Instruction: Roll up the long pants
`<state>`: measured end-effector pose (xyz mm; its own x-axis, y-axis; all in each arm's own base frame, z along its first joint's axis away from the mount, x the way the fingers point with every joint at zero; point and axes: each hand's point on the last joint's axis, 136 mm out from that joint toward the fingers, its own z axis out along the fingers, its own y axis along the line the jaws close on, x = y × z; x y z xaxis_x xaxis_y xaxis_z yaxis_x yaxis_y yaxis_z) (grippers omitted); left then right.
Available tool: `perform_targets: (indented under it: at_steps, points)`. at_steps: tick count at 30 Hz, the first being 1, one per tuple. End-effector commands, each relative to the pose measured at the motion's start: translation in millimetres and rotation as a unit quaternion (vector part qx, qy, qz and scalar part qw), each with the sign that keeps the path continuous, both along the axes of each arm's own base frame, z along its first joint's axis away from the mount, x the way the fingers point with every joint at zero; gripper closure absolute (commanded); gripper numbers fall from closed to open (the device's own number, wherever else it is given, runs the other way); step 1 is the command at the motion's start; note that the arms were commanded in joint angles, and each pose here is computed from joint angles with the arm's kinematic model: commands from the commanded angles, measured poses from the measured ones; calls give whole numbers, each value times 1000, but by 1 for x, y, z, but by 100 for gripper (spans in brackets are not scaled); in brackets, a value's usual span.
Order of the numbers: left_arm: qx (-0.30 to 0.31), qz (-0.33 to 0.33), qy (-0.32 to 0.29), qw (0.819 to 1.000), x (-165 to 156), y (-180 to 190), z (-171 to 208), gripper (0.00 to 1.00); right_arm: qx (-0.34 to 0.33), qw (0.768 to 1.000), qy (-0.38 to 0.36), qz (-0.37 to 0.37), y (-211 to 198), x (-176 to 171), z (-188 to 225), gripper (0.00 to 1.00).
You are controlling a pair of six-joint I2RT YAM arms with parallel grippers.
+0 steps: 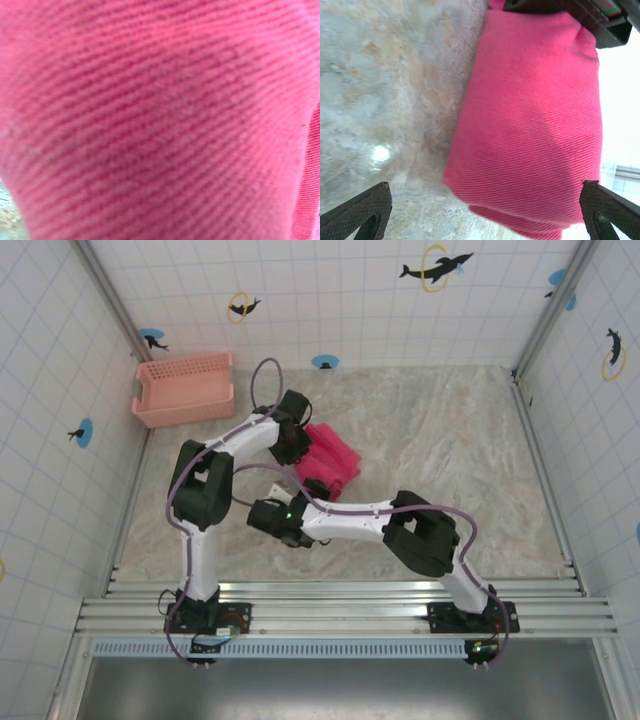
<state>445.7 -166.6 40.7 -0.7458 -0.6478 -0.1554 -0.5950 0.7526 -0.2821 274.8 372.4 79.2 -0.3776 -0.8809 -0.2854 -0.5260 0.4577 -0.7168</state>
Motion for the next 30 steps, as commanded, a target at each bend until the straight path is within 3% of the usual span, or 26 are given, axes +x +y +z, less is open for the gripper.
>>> perform_targets:
  at_steps: [1,11,21,28,29,30]
  points:
    - [1,31,106,994,-45,0,-53,100,8,1000,-7,1,10,-3,9,0]
    - [-7,10,114,993,-45,-5,-56,100,-56,993,-90,-49,-17,35,7,0]
    - [-6,-3,126,992,-50,-6,-58,100,-97,989,-79,-79,-40,71,-27,0]
    - [-9,-7,130,991,-54,-4,-55,100,-115,989,-51,-77,-50,84,-53,38]
    - [-9,-10,128,992,-54,-4,-54,100,-113,990,-40,-77,-51,85,-57,49]
    - [-10,-13,128,992,-56,-5,-53,100,-110,990,-27,-78,-54,86,-62,67]
